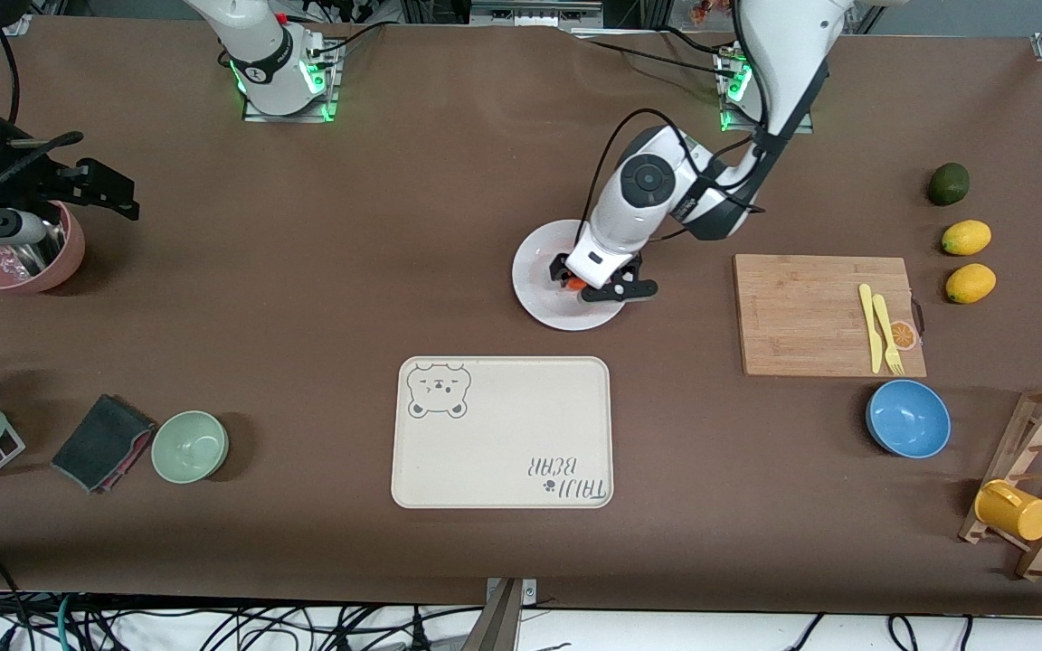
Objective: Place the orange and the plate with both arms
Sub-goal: 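Open the left gripper to drop the orange onto the plate, then raise the left gripper away while the right gripper reaches the plate rim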
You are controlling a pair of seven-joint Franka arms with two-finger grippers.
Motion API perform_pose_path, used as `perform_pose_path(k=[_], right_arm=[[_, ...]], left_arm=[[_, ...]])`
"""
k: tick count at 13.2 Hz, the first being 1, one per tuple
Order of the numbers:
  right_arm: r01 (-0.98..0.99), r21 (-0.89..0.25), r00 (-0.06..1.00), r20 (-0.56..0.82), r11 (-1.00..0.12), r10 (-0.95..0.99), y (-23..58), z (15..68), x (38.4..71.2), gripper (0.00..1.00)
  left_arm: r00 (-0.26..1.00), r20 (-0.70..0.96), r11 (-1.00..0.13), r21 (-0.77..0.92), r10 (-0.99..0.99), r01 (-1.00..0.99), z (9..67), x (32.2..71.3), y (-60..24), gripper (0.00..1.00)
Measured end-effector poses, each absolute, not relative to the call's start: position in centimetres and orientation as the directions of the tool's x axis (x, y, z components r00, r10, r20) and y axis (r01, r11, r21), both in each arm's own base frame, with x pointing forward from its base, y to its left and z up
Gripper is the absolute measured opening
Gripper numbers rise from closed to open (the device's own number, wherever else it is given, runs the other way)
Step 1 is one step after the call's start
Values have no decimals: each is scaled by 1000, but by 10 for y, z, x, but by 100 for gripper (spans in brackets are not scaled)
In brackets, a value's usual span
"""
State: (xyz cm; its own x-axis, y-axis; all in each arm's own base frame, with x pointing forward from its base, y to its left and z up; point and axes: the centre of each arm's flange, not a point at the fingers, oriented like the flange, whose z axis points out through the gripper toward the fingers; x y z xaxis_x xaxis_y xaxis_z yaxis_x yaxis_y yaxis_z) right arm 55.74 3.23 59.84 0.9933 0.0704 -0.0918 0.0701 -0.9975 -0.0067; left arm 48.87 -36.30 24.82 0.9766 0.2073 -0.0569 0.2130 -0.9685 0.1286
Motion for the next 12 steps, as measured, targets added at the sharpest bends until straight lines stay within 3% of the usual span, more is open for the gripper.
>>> perform_pose_path(k=[6,12], right_arm=[[90,-8,991,-100,-996,90,42,596,557,100],[215,-15,946,-246,-976,212,114,541,561,100]], left_arm=[[923,-20,-920,80,383,384,349,546,-241,100],[972,-61,-974,-4,228,228,462,571,-88,100]])
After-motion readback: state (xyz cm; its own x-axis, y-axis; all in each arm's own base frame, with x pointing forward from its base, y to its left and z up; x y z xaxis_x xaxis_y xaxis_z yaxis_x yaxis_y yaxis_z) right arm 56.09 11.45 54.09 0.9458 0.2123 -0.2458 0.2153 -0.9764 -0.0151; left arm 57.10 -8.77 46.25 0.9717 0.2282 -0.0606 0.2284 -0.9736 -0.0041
